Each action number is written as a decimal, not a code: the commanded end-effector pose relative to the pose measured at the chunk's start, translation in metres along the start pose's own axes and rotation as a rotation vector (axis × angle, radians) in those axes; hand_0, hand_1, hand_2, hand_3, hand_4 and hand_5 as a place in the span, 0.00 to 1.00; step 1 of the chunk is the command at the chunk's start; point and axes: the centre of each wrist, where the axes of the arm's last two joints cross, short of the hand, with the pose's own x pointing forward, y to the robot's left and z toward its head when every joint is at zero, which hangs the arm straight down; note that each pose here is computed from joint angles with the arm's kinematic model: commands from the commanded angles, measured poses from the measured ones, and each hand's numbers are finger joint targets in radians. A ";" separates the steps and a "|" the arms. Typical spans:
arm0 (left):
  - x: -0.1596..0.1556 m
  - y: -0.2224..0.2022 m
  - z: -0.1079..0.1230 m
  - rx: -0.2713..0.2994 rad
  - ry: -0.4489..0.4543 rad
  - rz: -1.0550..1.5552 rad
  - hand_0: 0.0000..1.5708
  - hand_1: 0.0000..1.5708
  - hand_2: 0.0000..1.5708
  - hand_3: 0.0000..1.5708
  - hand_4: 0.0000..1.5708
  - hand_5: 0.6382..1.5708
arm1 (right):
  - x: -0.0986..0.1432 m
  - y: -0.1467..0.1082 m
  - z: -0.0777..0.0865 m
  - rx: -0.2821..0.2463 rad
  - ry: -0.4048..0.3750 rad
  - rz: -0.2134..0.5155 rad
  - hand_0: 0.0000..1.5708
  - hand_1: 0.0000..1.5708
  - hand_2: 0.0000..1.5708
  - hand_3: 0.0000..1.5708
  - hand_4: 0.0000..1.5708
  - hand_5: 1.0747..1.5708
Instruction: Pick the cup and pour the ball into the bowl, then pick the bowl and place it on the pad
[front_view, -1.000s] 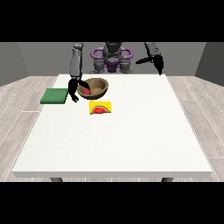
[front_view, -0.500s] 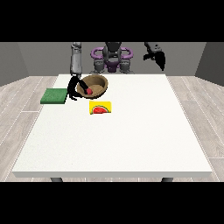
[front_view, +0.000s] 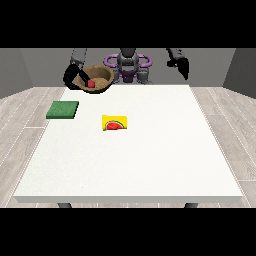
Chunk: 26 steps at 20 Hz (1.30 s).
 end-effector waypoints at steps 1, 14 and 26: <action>-0.017 0.011 0.015 0.042 0.023 -0.002 0.00 0.00 0.00 0.00 0.64 0.83 | 0.013 -0.022 -0.001 0.021 0.043 -0.026 1.00 1.00 1.00 0.46 0.51 1.00; 0.056 0.087 -0.026 0.070 -0.227 0.061 0.00 0.00 0.00 0.00 0.83 0.95 | -0.012 -0.170 -0.014 -0.154 -0.124 -0.104 1.00 1.00 1.00 0.00 0.58 1.00; 0.100 0.249 -0.001 0.177 -0.348 0.075 0.00 0.00 0.00 0.00 0.77 0.99 | -0.001 -0.182 -0.018 -0.255 -0.206 -0.188 1.00 1.00 1.00 0.00 0.48 0.99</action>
